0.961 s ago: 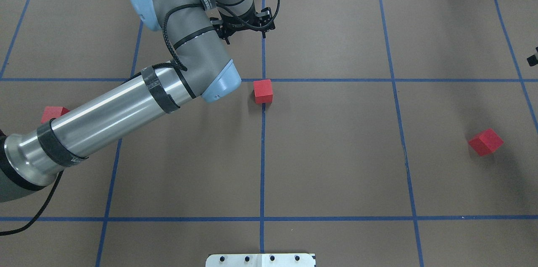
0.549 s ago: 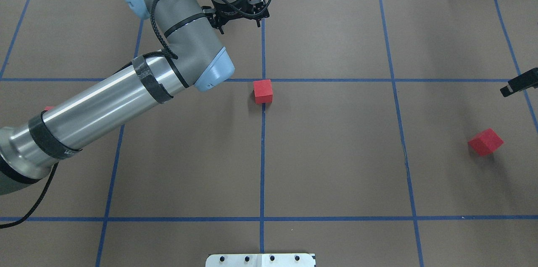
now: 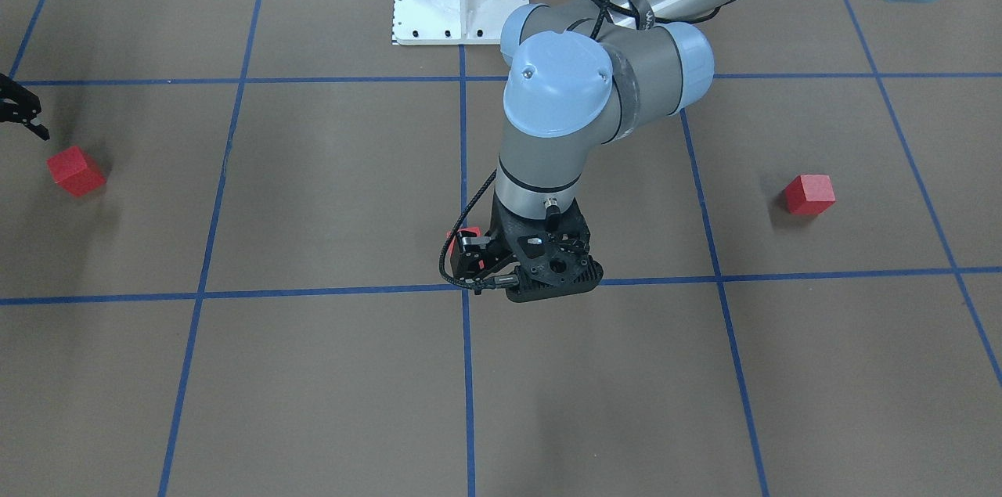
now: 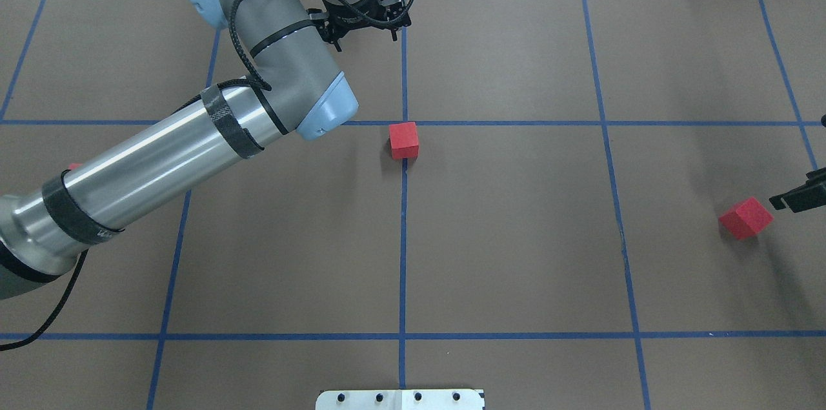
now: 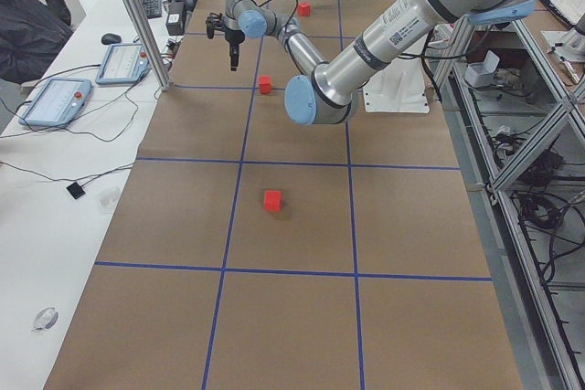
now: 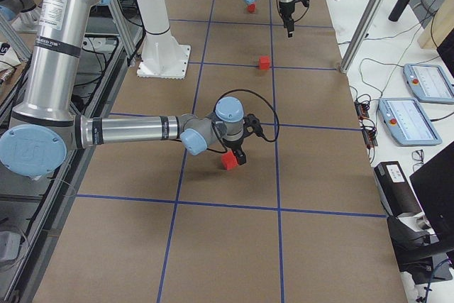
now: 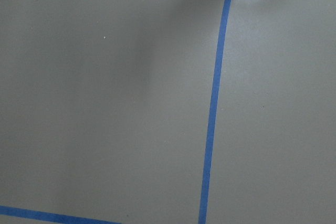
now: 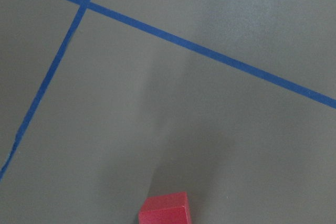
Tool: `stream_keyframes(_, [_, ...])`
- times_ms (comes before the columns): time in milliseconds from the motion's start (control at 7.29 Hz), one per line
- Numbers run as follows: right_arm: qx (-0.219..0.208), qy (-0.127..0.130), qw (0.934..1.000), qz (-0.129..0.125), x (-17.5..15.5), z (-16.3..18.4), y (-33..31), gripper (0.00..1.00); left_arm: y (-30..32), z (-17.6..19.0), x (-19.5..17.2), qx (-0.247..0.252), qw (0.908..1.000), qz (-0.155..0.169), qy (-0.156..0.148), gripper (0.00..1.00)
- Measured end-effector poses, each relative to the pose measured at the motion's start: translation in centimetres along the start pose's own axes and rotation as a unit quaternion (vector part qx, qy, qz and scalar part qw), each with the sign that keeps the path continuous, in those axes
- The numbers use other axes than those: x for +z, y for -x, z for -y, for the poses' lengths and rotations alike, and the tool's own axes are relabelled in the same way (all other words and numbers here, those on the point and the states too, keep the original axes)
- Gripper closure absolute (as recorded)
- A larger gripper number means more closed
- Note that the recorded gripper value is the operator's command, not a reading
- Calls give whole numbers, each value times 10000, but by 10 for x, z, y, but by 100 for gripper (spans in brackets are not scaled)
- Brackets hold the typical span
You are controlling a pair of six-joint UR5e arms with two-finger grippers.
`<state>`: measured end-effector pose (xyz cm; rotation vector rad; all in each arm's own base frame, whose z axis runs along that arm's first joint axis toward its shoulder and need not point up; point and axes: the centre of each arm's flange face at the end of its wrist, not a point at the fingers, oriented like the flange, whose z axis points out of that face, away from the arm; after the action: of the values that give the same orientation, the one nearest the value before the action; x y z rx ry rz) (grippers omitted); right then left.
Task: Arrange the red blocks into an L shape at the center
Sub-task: 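Open the left gripper and lift away while the right gripper reaches the far cube, then grasp the red cube with the right gripper and lift it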
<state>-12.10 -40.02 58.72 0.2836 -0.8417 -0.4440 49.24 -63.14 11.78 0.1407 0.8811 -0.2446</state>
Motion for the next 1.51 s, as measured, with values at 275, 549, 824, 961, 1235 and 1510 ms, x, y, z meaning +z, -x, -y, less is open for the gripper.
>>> stream_keyframes(275, [-122,216,9997,30,26,-2,6,1,5,-1,6,-3,10000,28,15,1])
stream_keyframes(549, [-178,349,9992,12,44,1,8,1,6,0,7,-4,10000,31,15,1])
stream_keyframes(824, [-168,436,9989,35,52,-1,11,1,13,-1,13,-19,10000,72,39,1])
stream_keyframes(961, [-150,499,9986,64,58,-2,17,1,16,-1,15,-25,9999,87,46,1])
stream_keyframes(1235, [-157,607,9980,80,69,-4,24,1,21,-2,20,-34,9999,117,62,0])
stream_keyframes(1510, [-202,588,9981,-23,75,3,25,1,30,-3,28,-21,9999,91,56,1])
